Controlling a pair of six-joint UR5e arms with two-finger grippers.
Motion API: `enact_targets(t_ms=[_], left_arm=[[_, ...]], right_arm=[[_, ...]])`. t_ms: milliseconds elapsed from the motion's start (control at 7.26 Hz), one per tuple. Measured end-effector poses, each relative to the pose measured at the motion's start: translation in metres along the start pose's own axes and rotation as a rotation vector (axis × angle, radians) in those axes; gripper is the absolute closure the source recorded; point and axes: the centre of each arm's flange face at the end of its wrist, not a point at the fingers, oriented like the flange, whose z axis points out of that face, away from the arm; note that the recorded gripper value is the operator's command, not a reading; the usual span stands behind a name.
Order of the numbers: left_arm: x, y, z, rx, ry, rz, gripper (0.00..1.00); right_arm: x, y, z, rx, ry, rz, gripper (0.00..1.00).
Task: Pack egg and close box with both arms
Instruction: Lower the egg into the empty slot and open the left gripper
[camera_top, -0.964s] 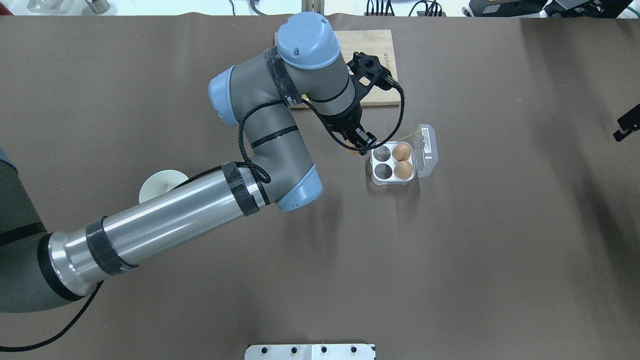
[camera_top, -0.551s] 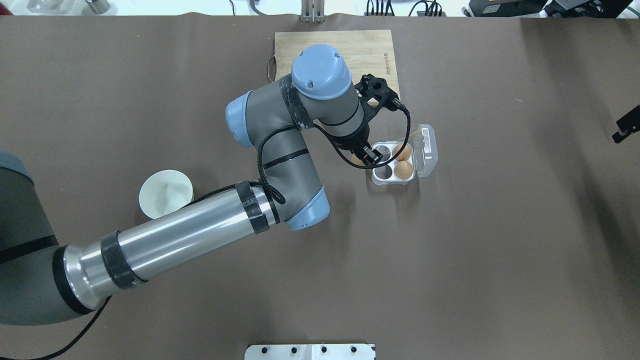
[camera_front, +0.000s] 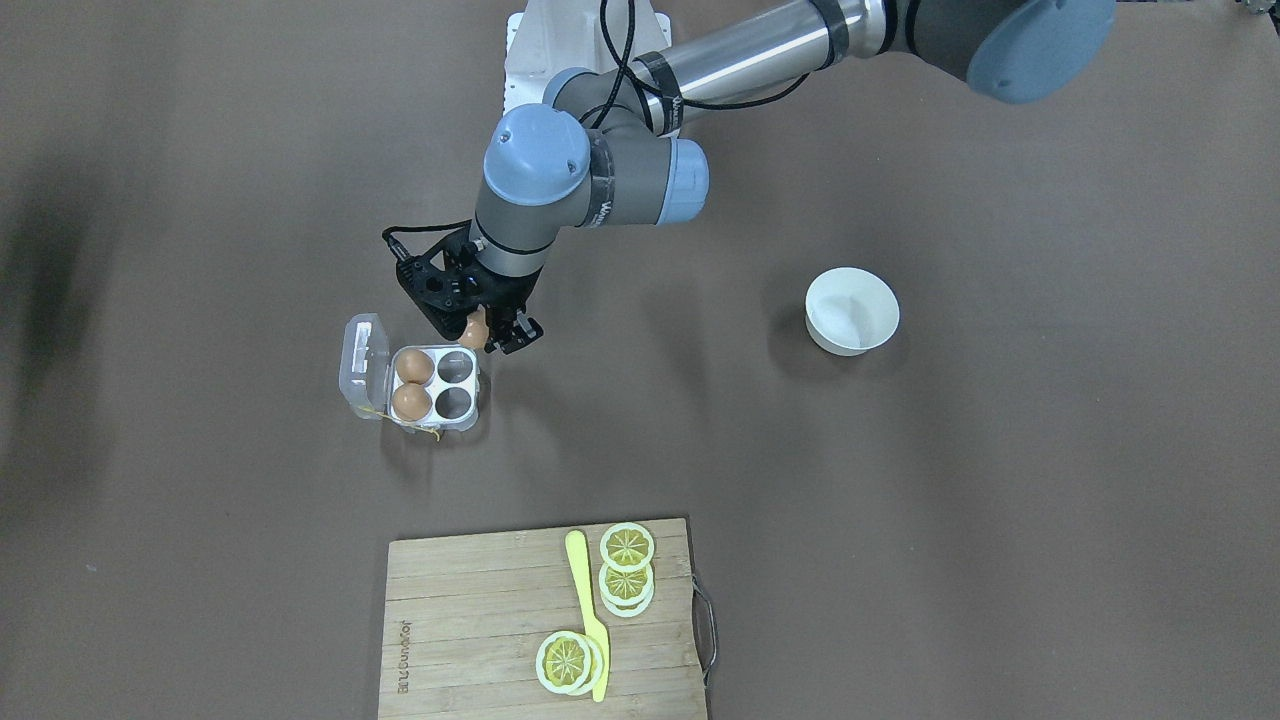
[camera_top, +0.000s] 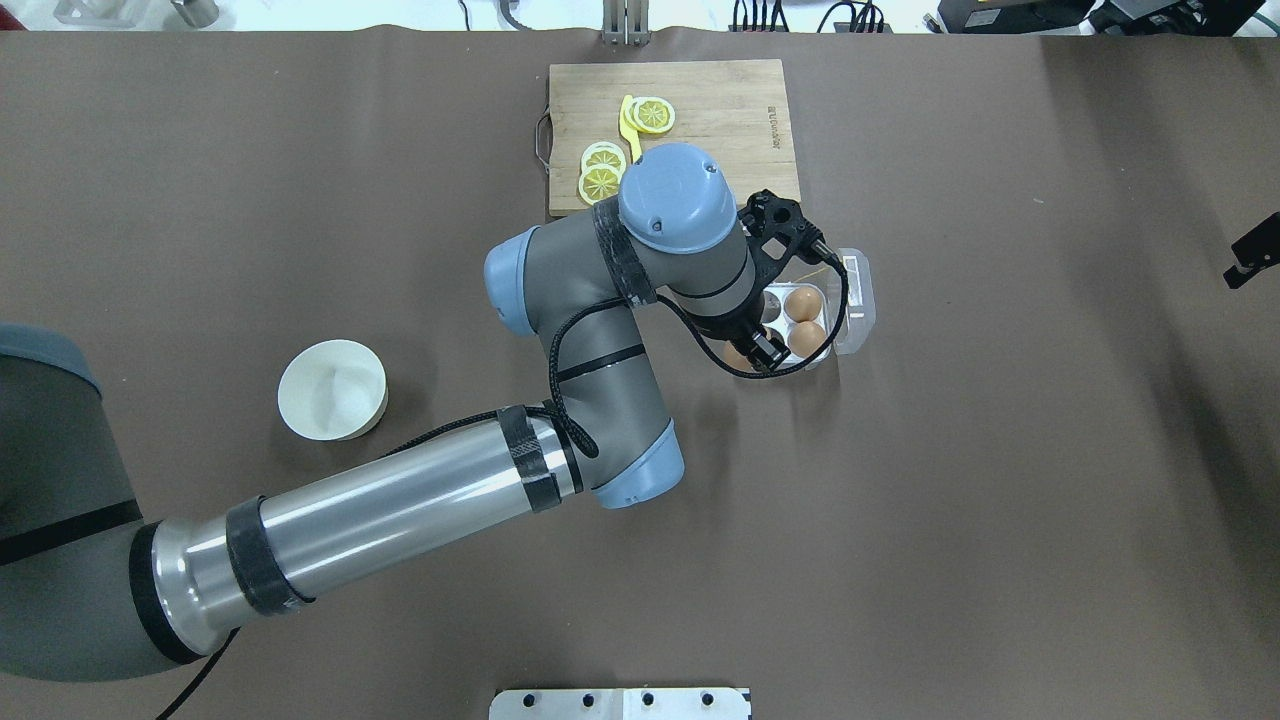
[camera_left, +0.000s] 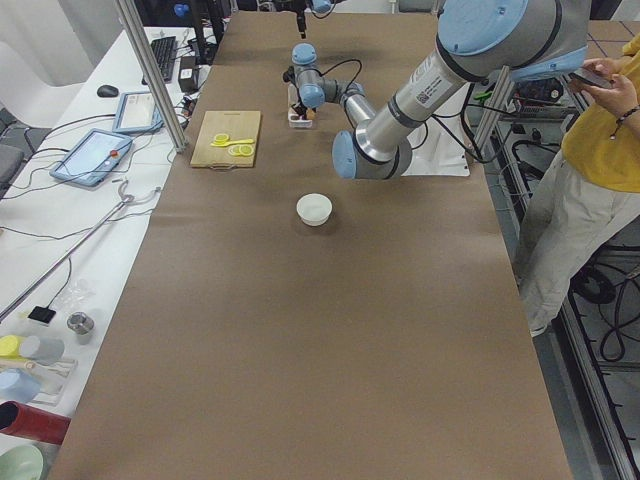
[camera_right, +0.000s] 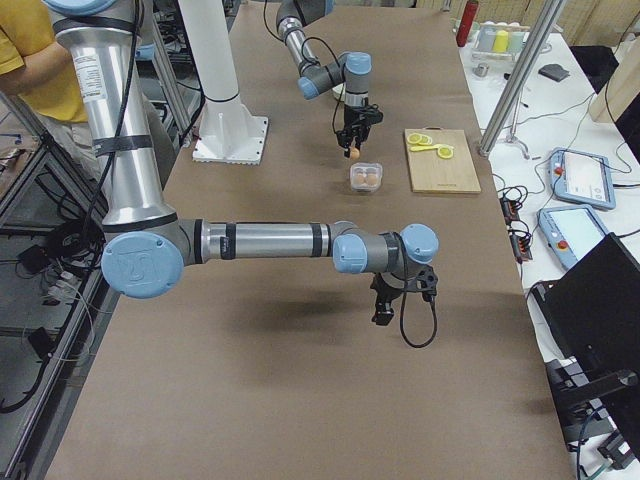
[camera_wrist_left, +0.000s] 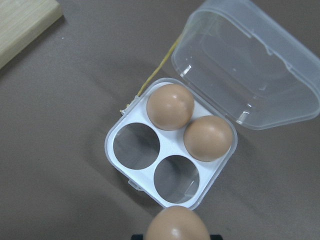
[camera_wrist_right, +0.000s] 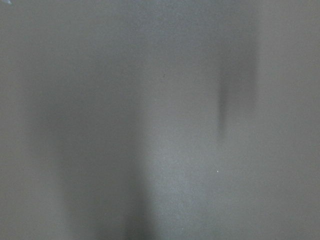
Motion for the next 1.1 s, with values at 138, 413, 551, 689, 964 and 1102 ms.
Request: enact_targets(t_ms=[138,413,551,689,964,1102], left_arm=[[0.01,-0.004,0.003,0.005,-0.006,-0.005,0.64],[0.017,-0.009,0.01,0.017,-0.017,-0.011,0.64],[0.016,-0.01,0.012,0.027,-0.024,-0.016,0.64],[0.016,-0.012,0.012,0.036,-0.03,-0.023,0.64],[0.013,-0.015,0.015,0.049,-0.057,-0.044,0.64],[0.01,-0.015,0.017,0.057,-0.07,-0.051,0.64]], right_arm=[[0.0,0.0,0.0,0.0,0.0,0.0,0.0],[0.0,0.0,0.001,-0.002,0.0,0.001,0.0],[0.0,0.0,0.001,-0.003,0.0,0.001,0.0],[0.0,0.0,0.001,-0.003,0.0,0.0,0.0],[0.001,0.0,0.002,-0.005,0.001,0.0,0.0],[0.002,0.0,0.003,-0.006,0.001,0.001,0.0]])
